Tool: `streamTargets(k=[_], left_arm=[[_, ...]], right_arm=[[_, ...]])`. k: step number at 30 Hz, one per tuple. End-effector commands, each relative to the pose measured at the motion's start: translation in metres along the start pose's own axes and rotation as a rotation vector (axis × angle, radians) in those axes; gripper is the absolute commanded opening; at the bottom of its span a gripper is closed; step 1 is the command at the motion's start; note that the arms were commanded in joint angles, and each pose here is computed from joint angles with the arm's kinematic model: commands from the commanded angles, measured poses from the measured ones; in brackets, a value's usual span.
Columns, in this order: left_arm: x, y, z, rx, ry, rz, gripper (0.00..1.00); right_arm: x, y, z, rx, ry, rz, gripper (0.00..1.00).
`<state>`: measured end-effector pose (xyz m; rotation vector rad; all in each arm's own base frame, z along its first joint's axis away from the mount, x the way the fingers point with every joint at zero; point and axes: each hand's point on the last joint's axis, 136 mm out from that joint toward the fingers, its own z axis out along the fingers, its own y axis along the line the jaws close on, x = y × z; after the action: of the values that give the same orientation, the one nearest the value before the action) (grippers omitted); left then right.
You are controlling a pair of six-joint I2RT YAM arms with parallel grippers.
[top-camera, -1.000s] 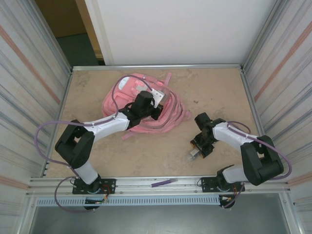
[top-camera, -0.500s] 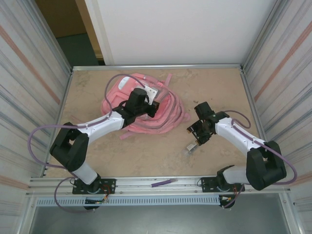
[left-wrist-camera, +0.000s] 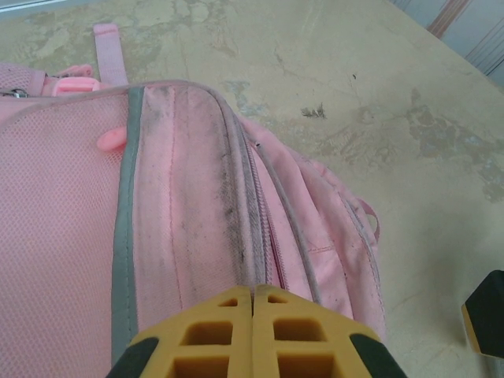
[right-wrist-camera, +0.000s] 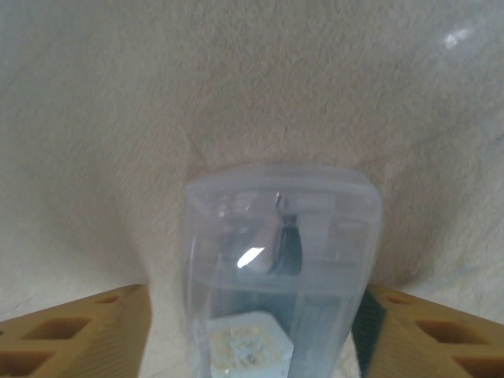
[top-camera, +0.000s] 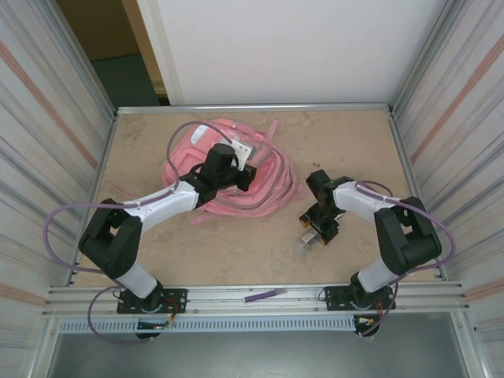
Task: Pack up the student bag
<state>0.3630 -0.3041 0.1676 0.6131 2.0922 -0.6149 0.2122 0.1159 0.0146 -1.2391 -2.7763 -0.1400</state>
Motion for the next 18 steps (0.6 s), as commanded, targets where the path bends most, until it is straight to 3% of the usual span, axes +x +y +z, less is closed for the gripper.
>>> streamTargets(k=[1,6,18], left_arm=[[-0.022,-0.006,-0.018,0.024,-0.067,0.010,0.00],[-0.020,-0.005,-0.019,0.026,-0.074,-0.006,0.00],[-0.017,-0.005,-0.023,0.022,-0.074,-0.002,0.00]], right_arm=[[-0.006,0.001,-0.001,0.004,-0.015,-0.014,0.61],[-0.001,-0.002,0.006,0.024,0.021,0.012,0.51],[0.004,0.005,-0.015,-0.039,0.001,0.023,0.46]])
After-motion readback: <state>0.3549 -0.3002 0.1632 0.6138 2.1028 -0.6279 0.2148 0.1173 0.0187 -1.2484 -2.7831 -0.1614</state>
